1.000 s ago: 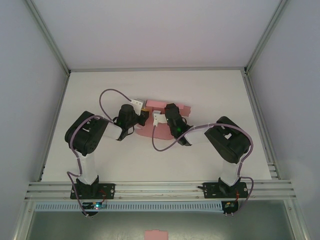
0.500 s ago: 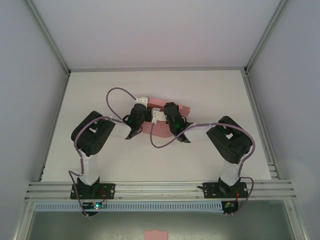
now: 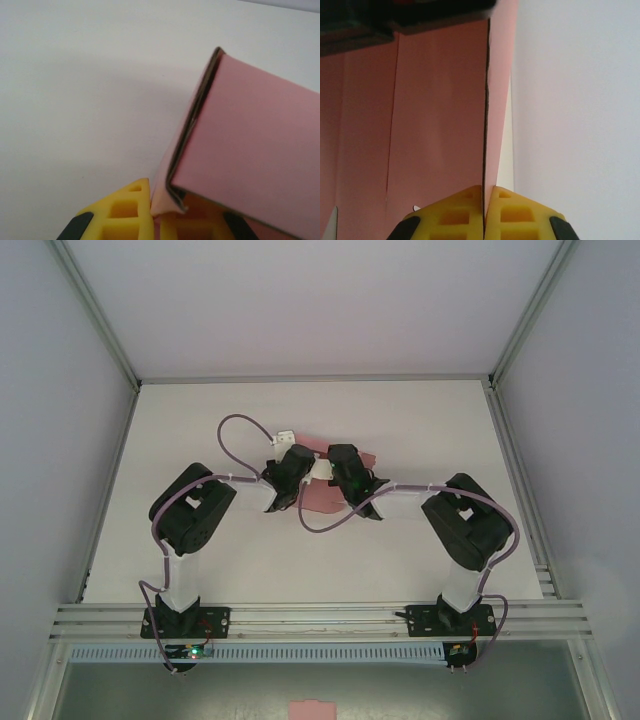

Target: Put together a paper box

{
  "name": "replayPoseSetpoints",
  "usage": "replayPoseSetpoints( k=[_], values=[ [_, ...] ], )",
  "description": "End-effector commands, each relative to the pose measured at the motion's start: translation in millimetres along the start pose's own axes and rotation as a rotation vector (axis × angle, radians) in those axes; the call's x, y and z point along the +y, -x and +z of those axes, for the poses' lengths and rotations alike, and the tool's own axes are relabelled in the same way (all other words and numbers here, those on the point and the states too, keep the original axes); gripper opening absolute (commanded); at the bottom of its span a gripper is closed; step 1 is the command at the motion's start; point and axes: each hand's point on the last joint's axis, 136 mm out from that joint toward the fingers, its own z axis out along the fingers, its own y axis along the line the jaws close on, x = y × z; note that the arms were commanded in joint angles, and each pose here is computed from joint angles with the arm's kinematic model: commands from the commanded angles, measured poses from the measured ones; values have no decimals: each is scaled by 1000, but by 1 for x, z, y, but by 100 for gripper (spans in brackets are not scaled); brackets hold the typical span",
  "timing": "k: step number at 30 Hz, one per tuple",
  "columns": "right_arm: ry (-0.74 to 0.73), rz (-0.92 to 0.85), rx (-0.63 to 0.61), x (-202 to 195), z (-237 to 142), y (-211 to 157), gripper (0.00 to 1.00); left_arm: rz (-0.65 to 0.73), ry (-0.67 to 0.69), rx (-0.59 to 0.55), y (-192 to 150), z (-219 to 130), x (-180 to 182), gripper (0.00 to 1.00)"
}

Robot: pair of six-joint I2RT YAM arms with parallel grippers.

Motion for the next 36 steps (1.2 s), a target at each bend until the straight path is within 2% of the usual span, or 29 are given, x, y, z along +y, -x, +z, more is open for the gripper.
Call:
replayPoseSetpoints(
  k=[1,2,3,5,7,9,11,12,14,18,21,23,25,27,30,32,36],
  values=[
    [330,66,-99,71,-20,13,12,-27,-68,-207,57,-4,1,0],
    [308,98,-109,55,-21,17,16,-16,-136,-240,61,-10,-7,0],
    [274,139,-127,35,-22,23,26,14,-199,-270,65,-17,-15,0],
    [221,193,-149,-2,-30,29,41,57,-265,-324,71,-27,-22,0],
    [191,235,-171,-31,-45,33,48,77,-288,-320,74,-34,-25,0],
    [177,272,-228,-51,-68,39,59,86,-319,-291,77,-40,-27,0],
    [166,310,-305,-68,-94,46,78,90,-352,-301,79,-49,-28,0],
    [156,353,-353,-79,-110,49,82,97,-385,-314,79,-55,-31,0],
    [118,440,-437,-105,-135,48,98,88,-423,-321,80,-65,-30,0],
    [-98,728,-530,-190,-174,15,98,64,-535,-280,79,-80,-30,0],
    [-276,956,-459,-244,-192,-38,98,48,-715,-285,79,-107,-38,0],
    [-297,1081,-374,-260,-189,-77,98,68,-866,-306,81,-132,-52,0],
    [-252,1175,-290,-259,-171,-111,98,97,-992,-303,82,-155,-65,0],
    [-136,1230,-269,-246,-144,-119,98,105,-1071,-288,85,-170,-74,0],
    [107,1213,-299,-209,-112,-89,97,100,-1113,-272,90,-179,-79,0],
    [240,1190,-263,-181,-93,-71,96,99,-1118,-268,92,-182,-80,0],
    [445,1112,-232,-132,-73,-35,95,117,-1086,-250,94,-179,-80,0]
  ],
)
